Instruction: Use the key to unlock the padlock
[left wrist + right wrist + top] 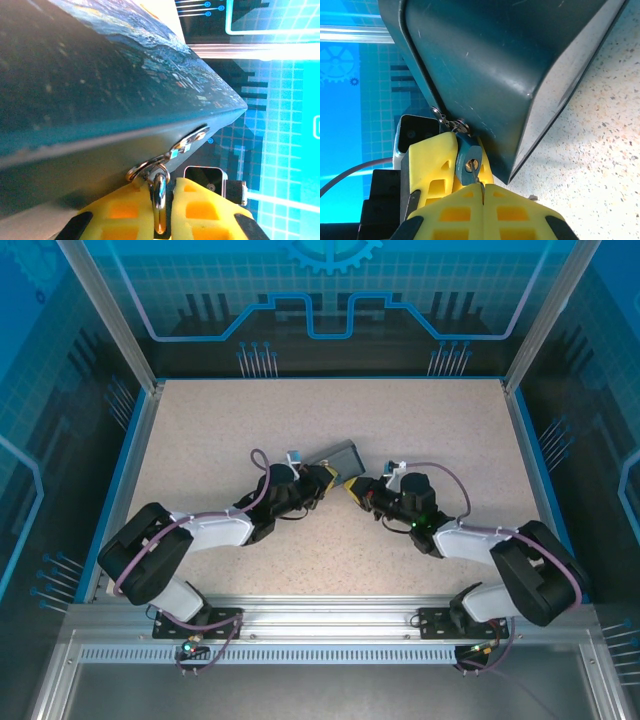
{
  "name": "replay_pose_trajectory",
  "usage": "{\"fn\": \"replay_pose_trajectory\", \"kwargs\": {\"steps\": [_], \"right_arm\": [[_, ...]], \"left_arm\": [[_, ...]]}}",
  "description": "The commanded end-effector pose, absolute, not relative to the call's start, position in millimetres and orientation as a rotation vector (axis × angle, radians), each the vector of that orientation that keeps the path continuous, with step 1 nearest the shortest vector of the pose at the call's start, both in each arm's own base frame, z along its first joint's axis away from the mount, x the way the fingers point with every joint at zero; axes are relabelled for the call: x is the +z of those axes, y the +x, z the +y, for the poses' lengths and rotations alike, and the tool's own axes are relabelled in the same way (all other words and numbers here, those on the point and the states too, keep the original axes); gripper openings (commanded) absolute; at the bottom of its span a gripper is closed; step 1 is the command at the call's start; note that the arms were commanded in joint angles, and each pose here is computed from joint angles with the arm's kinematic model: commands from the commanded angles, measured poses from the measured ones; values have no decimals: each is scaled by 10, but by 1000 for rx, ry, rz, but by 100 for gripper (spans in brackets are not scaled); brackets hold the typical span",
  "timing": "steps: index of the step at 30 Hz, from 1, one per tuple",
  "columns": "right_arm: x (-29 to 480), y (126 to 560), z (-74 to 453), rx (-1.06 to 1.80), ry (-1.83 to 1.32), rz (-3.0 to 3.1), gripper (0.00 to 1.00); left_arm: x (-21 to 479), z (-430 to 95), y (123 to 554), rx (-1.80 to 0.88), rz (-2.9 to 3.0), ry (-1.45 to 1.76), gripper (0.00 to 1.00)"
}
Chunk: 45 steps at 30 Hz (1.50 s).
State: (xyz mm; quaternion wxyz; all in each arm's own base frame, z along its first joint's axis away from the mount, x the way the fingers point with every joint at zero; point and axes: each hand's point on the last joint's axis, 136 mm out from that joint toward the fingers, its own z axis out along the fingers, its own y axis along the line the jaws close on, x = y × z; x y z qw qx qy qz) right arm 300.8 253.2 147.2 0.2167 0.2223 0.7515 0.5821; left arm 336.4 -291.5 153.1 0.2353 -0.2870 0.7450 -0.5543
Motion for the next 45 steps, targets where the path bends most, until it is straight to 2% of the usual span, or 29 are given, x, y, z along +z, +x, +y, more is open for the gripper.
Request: {"fn": "replay_pose_trajectory", "kwargs": {"steps": [1, 16, 31, 45], "right_arm": [[1634, 3016, 2605, 1686, 453, 2012, 0], [1410, 3117, 2588, 1719, 345, 2058, 0], [1478, 3253, 2567, 1729, 267, 2071, 0], [1253, 2987, 2688, 1706, 352, 2144, 0]], "left_arm": [[1994, -3076, 3234, -1716, 1942, -662, 0], [2080, -3056, 3177, -1740, 1925, -640, 0], [2054, -3042, 3137, -1748, 1936, -640, 0], [2043, -2966, 3153, -1714, 1911, -677, 0]]}}
